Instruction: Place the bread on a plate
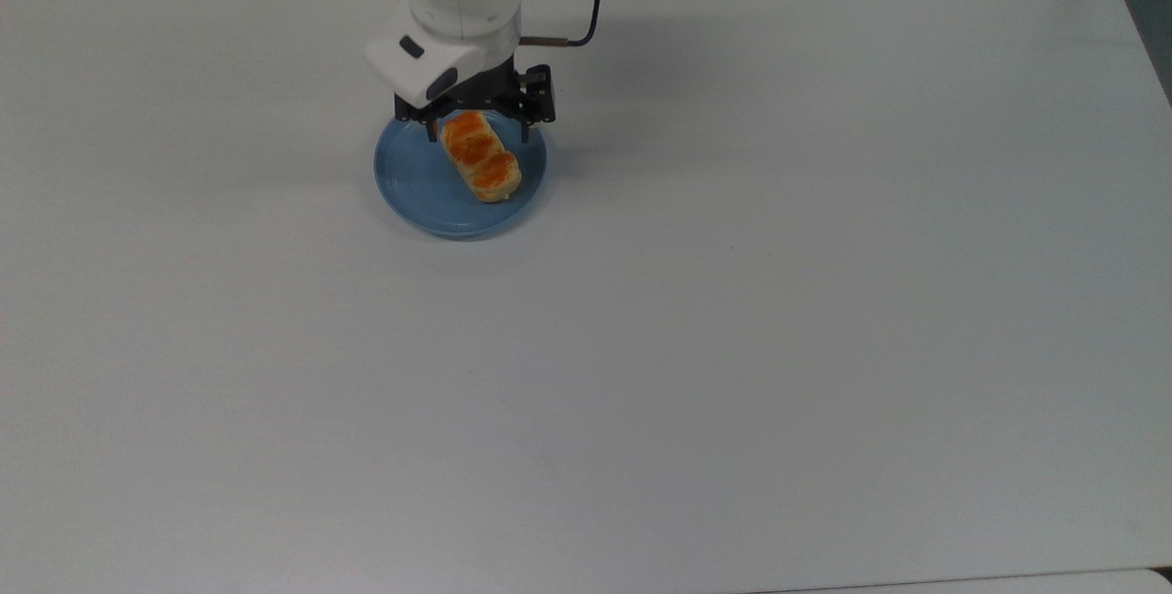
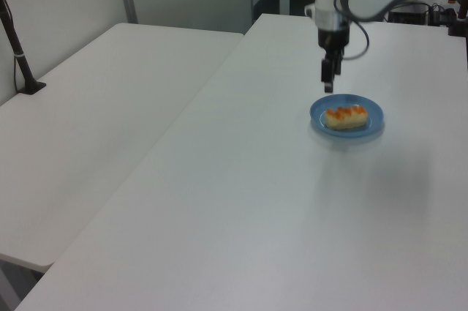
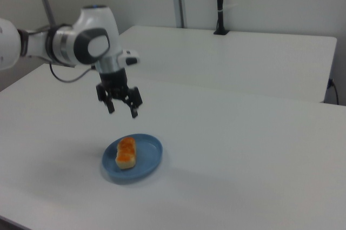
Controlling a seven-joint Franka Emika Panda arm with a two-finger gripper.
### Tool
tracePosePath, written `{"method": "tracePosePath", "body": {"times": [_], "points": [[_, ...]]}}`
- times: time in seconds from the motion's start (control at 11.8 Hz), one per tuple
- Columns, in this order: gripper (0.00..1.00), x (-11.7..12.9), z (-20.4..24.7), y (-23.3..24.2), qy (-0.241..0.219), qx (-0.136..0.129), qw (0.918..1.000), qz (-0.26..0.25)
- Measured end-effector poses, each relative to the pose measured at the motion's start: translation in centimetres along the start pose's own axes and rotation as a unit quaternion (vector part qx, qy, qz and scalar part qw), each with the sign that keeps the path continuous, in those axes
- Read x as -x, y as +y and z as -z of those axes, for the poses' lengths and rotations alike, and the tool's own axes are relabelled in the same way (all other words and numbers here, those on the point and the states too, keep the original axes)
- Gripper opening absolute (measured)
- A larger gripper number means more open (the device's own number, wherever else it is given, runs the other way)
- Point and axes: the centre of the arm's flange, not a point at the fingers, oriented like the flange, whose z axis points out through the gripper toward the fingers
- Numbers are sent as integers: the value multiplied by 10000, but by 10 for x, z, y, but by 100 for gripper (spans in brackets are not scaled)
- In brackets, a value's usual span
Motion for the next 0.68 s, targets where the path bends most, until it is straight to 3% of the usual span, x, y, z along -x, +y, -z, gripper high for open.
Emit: {"method": "tracePosePath", "body": {"times": [0.34, 0.68], "points": [[100, -8, 107, 12, 395, -85, 9989, -250], [100, -4, 137, 25, 456, -83, 9983, -355]]}}
